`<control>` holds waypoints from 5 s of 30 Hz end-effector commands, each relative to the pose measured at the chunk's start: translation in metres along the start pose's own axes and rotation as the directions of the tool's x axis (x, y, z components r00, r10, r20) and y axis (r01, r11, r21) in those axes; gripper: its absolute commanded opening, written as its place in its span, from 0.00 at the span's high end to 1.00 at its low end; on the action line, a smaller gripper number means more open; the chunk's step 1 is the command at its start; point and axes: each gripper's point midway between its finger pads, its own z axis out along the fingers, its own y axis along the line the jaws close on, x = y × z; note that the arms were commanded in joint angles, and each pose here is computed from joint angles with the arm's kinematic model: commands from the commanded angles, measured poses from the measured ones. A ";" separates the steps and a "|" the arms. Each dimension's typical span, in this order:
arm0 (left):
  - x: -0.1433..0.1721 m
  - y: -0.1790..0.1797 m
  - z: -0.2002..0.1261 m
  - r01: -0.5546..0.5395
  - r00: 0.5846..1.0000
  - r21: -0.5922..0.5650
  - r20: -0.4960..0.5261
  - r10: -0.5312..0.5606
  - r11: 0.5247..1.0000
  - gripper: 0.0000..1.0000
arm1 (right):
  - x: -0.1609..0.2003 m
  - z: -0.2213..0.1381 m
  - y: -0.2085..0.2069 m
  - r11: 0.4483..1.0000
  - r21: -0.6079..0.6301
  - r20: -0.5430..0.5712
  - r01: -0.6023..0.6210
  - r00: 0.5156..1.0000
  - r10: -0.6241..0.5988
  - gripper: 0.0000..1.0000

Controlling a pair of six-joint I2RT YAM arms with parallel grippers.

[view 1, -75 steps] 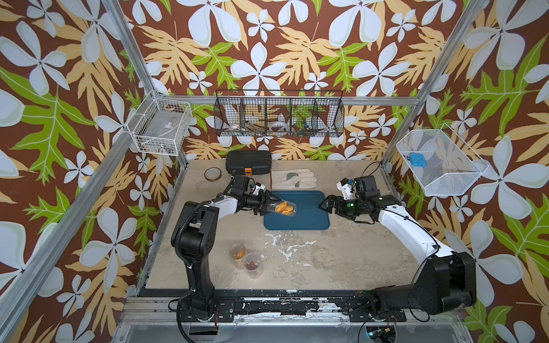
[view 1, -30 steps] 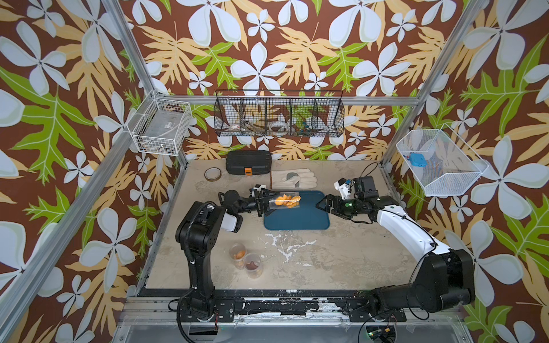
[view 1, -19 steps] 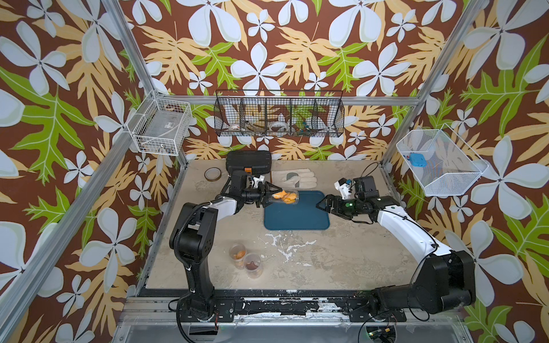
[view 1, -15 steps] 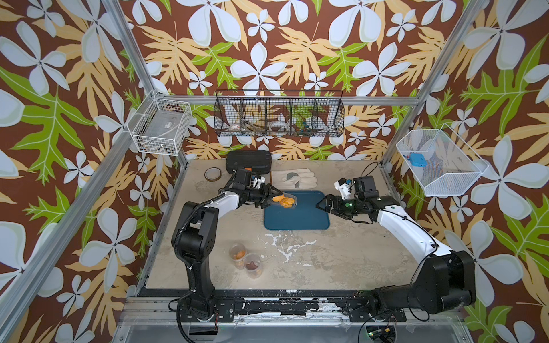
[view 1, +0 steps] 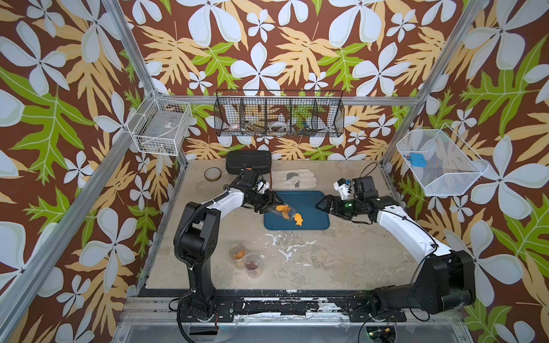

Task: Pour the cookies out of the jar
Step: Pour the cookies in the jar onto the tray, then place the jar at the center of the board.

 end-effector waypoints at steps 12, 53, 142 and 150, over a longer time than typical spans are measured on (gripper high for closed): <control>-0.020 -0.010 -0.023 -0.116 0.989 -0.122 0.080 0.126 0.986 0.56 | -0.002 -0.001 -0.001 1.000 0.011 0.013 0.015 1.000 -0.015 0.00; 0.058 -0.169 -0.163 0.081 0.982 0.750 0.053 -0.182 0.657 0.53 | -0.032 -0.071 0.192 0.814 -0.565 0.045 0.134 0.990 -0.132 0.00; 0.046 -0.075 -0.151 0.185 0.913 0.429 0.259 -0.317 0.884 0.00 | -0.065 -0.040 0.118 0.944 -0.331 0.066 0.021 0.998 0.001 0.40; 0.055 -0.053 -0.174 0.143 0.882 0.201 0.418 -0.217 0.969 0.00 | -0.090 -0.027 0.042 0.997 0.058 0.120 0.058 0.991 -0.064 0.41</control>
